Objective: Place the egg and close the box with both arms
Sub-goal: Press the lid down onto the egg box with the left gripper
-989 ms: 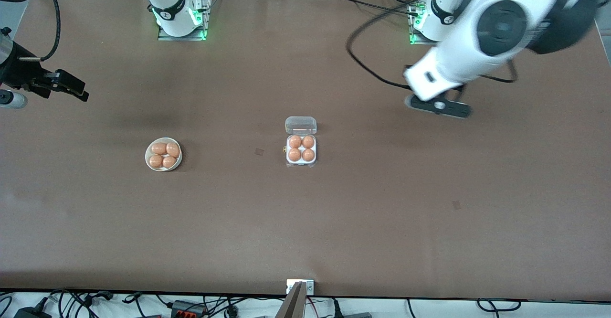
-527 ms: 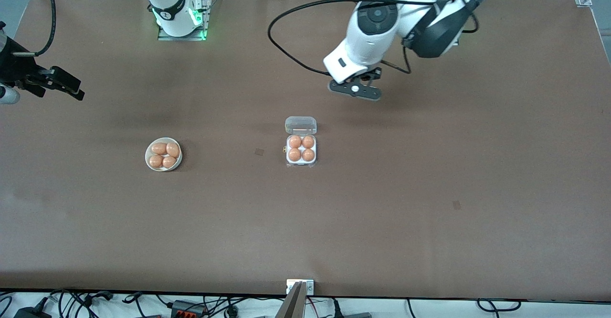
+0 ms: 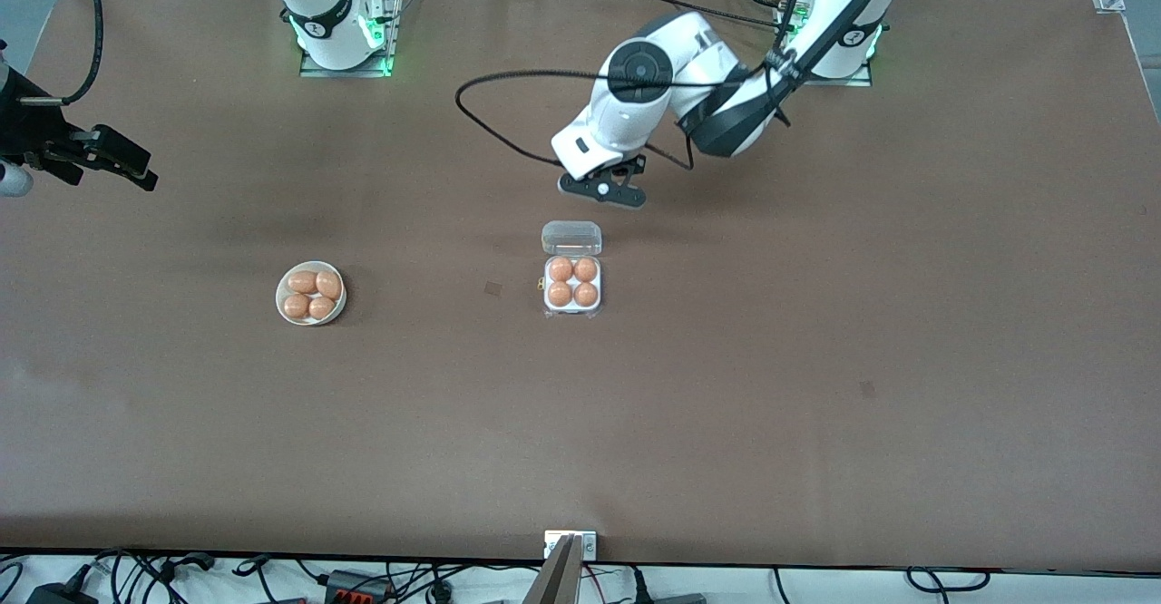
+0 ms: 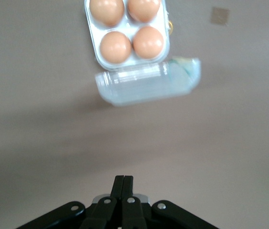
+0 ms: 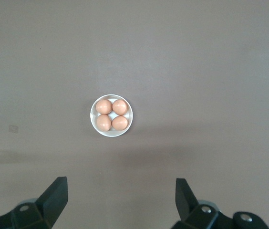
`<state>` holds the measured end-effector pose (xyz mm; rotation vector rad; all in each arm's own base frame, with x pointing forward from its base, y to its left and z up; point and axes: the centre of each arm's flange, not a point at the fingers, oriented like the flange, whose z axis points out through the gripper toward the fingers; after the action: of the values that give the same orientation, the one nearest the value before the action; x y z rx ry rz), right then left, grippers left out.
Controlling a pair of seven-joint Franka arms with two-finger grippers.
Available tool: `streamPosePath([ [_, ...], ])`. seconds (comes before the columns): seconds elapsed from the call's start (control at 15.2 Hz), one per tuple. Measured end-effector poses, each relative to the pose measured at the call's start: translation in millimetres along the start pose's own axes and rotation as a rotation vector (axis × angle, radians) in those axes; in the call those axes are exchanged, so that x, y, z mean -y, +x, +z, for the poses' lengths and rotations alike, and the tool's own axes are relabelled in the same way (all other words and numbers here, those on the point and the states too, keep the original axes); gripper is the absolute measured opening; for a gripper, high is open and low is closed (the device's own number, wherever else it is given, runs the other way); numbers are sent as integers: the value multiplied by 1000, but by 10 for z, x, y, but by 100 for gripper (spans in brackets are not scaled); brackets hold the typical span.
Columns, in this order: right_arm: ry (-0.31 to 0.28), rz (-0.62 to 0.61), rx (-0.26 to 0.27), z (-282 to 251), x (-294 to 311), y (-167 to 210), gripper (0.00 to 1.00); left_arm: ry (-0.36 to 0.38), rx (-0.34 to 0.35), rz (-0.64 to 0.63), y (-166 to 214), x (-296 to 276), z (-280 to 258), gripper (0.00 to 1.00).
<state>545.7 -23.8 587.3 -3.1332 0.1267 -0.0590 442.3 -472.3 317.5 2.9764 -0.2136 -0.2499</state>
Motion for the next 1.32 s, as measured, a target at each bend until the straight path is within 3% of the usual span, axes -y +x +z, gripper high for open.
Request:
streamPosePath([
  [0.46,-2,26,-3,-6,-177,8,100,-58,-137,-20,375,-118,626,1],
  [0.66,-2,19,-3,-7,-161,8,100,-135,-231,-63,832,19,572,1],
  [0.86,-5,1,-3,-7,-89,7,100,-161,-281,-109,1198,184,410,1],
  [1.05,-6,-13,-3,-7,-6,5,100,-113,-240,-108,1170,155,344,1],
  [1.32,-6,-11,2,-2,-20,0,100,29,-162,-111,1061,232,61,1],
])
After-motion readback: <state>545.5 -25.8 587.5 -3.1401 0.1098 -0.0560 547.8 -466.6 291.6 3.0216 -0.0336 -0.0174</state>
